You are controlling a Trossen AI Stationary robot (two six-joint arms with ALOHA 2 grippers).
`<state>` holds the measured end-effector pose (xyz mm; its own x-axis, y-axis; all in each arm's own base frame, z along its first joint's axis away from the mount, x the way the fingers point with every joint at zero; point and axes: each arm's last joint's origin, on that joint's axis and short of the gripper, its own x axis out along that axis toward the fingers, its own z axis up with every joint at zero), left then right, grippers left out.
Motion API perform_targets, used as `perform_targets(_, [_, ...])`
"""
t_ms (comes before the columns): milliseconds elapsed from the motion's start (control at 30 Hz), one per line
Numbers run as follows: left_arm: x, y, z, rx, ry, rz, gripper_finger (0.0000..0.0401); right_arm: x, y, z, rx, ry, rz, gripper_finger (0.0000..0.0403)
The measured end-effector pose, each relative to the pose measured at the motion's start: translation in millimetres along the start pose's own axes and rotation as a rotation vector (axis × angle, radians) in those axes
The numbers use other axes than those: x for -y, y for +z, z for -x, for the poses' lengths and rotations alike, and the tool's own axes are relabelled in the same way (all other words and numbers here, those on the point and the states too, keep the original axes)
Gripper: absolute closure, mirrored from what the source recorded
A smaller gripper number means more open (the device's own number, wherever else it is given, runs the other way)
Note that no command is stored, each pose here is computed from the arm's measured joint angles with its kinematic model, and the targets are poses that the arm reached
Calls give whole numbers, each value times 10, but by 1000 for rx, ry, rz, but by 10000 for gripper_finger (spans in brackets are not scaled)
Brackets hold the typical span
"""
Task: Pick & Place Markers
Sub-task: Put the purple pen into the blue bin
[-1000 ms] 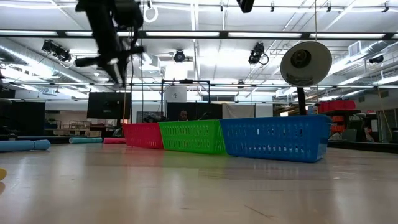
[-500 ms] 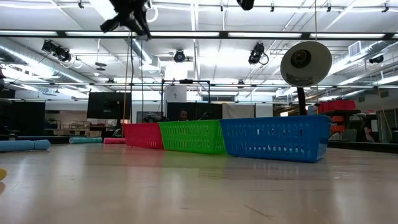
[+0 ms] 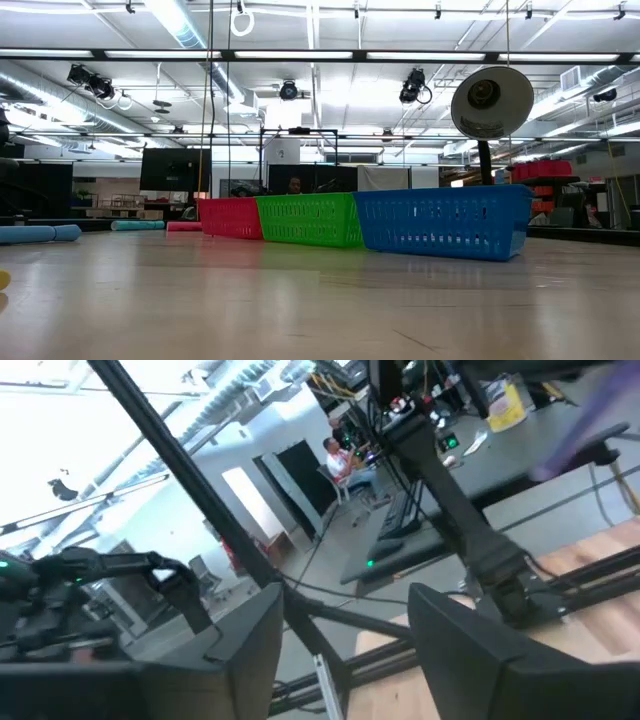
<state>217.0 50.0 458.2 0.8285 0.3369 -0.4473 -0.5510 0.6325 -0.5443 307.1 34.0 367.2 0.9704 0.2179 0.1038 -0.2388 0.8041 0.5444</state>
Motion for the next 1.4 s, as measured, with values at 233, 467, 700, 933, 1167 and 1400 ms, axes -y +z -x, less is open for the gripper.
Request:
perform_targets(233, [274, 67, 157, 145, -137, -84, 361, 7, 12, 1, 8, 0, 10, 155])
perform_targets(467, [486, 23, 247, 273, -184, -174, 359, 6, 13, 1, 9, 0, 11, 154])
perform_targets(700, [695, -47, 371, 379, -244, -248, 360, -1, 25, 1, 23, 2, 47, 154])
perform_targets(933, [870, -97, 331, 426, -324, -282, 363, -232, 338, -20, 54, -32, 214, 167])
perform_targets(1167, [1008, -138, 128, 440, -379, -307, 363, -476, 703, 62, -40, -107, 325, 181])
perform_targets(1400, [1147, -166, -54, 469, -473, -304, 363, -577, 844, 115, -46, -108, 368, 181])
